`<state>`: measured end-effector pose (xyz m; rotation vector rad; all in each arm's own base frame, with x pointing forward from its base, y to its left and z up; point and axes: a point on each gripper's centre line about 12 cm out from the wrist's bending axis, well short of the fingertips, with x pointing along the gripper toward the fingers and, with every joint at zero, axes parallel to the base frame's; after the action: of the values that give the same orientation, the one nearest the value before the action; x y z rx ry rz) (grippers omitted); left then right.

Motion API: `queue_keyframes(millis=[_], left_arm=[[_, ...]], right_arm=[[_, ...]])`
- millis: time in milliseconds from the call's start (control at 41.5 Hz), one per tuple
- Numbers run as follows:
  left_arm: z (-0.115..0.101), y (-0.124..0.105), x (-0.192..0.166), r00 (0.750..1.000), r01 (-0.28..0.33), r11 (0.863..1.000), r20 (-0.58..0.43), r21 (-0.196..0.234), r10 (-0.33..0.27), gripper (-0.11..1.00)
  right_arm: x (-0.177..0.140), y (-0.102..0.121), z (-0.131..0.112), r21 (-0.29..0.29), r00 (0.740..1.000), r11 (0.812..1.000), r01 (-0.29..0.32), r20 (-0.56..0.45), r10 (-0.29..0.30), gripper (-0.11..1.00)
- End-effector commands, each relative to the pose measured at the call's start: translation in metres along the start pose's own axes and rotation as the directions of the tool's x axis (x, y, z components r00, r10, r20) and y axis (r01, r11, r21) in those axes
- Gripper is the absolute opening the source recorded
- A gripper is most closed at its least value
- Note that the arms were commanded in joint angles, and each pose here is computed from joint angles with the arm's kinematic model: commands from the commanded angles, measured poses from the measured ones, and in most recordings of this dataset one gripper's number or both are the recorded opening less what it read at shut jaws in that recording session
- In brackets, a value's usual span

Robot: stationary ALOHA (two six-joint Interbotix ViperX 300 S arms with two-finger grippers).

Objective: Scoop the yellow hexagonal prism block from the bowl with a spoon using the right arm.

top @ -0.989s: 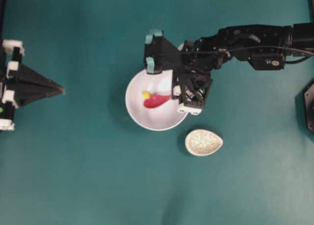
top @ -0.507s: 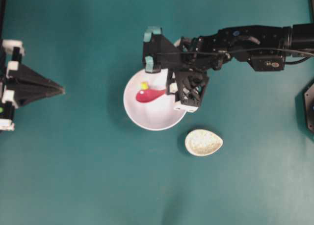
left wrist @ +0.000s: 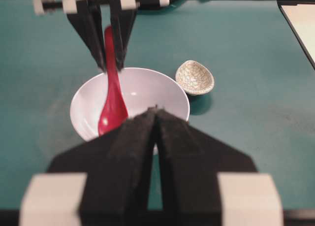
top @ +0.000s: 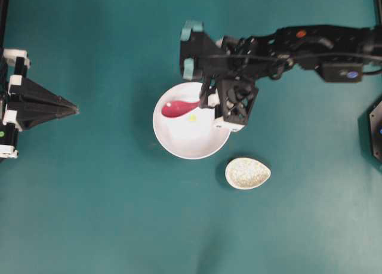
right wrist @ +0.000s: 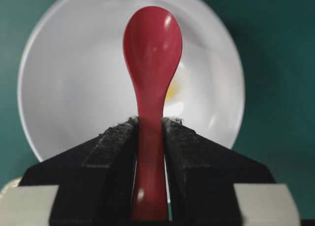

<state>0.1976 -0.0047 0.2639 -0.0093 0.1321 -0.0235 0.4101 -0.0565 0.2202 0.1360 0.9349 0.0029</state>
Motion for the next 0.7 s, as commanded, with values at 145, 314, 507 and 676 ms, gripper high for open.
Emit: queue_keyframes(millis=[145,314,507,676], left_arm=[[0.011,-0.001,0.001,1.000,0.003,1.000,0.026,0.002,-0.004,0.00],[0.011,0.000,0.001,1.000,0.002,1.000,0.026,0.002,-0.002,0.00],[0.011,0.000,0.001,1.000,0.002,1.000,0.026,0.002,-0.002,0.00],[0.010,0.000,0.001,1.000,0.002,1.000,0.025,0.002,-0.002,0.00]], right_arm=[[-0.064,0.012,0.025,-0.033,0.989,0.999,0.002,0.151,0.003,0.24],[-0.086,0.019,0.017,-0.046,0.994,0.999,-0.025,0.104,0.029,0.24],[-0.084,0.022,0.003,-0.036,0.998,0.998,-0.059,-0.015,0.059,0.24],[-0.078,0.021,-0.001,0.009,0.997,0.998,-0.056,-0.048,0.056,0.24]])
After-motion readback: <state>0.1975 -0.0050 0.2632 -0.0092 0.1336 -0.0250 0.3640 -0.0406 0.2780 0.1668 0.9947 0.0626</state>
